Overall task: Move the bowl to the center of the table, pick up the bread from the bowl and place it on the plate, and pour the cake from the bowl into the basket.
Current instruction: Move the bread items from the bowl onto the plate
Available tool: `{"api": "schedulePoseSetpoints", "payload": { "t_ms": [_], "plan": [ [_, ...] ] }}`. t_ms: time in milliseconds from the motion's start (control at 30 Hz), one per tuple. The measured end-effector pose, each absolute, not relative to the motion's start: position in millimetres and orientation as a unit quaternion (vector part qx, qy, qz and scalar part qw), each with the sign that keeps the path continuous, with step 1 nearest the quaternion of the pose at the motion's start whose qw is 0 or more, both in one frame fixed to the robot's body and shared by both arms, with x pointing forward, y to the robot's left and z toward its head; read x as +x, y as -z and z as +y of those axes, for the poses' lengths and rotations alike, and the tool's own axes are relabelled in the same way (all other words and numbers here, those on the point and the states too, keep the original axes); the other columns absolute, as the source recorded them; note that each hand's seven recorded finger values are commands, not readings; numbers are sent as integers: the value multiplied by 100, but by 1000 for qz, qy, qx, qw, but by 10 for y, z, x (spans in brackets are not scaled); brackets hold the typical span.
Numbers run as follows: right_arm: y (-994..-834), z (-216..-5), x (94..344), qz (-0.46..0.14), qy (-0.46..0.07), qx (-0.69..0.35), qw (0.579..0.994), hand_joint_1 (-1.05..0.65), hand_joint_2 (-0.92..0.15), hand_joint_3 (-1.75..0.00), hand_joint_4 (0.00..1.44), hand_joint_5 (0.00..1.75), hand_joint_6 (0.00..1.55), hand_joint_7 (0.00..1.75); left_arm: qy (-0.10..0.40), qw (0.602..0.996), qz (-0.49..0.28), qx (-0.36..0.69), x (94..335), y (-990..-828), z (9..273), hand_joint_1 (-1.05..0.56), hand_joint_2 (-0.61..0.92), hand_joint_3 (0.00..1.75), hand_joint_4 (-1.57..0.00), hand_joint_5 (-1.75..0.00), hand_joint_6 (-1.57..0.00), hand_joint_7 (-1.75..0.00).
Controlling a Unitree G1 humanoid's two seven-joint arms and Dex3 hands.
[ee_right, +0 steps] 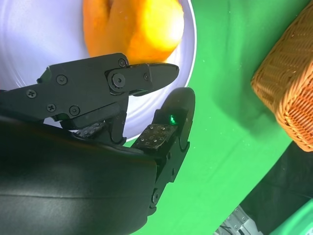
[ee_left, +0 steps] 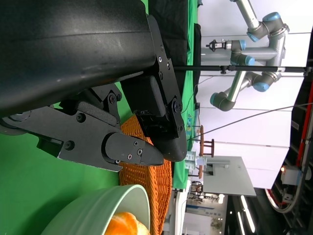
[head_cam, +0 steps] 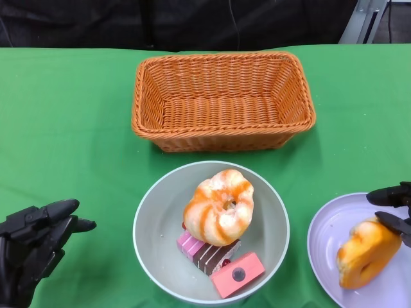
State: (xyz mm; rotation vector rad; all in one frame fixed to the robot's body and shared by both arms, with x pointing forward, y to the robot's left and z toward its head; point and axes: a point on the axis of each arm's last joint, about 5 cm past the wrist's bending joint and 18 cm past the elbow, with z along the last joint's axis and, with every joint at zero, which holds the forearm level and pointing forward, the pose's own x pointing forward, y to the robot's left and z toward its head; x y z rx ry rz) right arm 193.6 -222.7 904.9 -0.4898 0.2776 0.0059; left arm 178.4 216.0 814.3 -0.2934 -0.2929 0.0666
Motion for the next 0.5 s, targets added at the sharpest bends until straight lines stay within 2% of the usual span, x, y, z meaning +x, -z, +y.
{"api": "schedulePoseSetpoints", "payload": {
  "t_ms": [167,300,500],
  "plan": [
    [-9051,-2218,1940,119,-4,-243,963,-26,-92,-15,76,47,77,5,-31,978,-143,-146,1776,-8131,2158,-30,92,14,-93,-80,-128,0],
    [-9049,-2211,1942,113,-4,-248,962,-27,-92,-15,72,34,71,0,-31,979,-142,-145,1769,-8122,2155,-30,92,14,-94,-80,-128,0],
    [-9042,-2209,1937,102,-6,-252,962,-27,-92,-15,73,29,69,0,-31,979,-145,-142,1768,-8126,2155,-30,92,13,-94,-80,-129,0]
  ]
}}
